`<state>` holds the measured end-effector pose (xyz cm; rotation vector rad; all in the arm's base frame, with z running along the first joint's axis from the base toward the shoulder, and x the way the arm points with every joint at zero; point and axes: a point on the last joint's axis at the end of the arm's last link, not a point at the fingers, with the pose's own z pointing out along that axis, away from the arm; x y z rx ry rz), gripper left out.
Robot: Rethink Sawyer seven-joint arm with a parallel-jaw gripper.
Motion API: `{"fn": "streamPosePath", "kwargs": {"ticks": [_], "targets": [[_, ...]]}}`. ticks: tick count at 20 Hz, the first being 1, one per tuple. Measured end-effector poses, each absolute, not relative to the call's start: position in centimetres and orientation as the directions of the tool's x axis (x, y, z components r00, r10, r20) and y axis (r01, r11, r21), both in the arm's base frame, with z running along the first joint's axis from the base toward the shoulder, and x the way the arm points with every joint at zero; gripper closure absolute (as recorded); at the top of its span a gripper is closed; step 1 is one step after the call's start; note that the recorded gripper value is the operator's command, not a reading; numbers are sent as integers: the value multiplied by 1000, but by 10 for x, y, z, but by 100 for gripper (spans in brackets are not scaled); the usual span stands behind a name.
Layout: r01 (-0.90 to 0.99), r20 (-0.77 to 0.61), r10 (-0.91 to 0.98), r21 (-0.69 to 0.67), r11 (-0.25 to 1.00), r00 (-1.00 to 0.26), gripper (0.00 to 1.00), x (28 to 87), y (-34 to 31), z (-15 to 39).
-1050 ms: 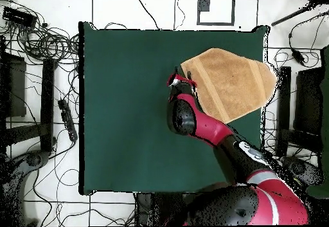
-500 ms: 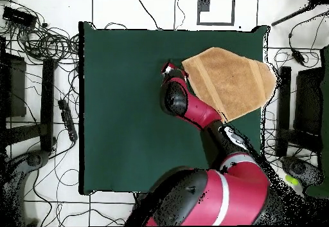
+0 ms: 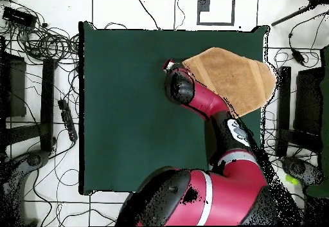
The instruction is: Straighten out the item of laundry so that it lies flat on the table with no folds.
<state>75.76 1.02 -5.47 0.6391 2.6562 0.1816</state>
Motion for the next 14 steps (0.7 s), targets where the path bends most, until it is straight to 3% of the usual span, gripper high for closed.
{"fn": "streamPosePath", "kwargs": {"ticks": [14], "targets": [[446,-319,494,215,869,-809,0,753,-28,-23]]}}
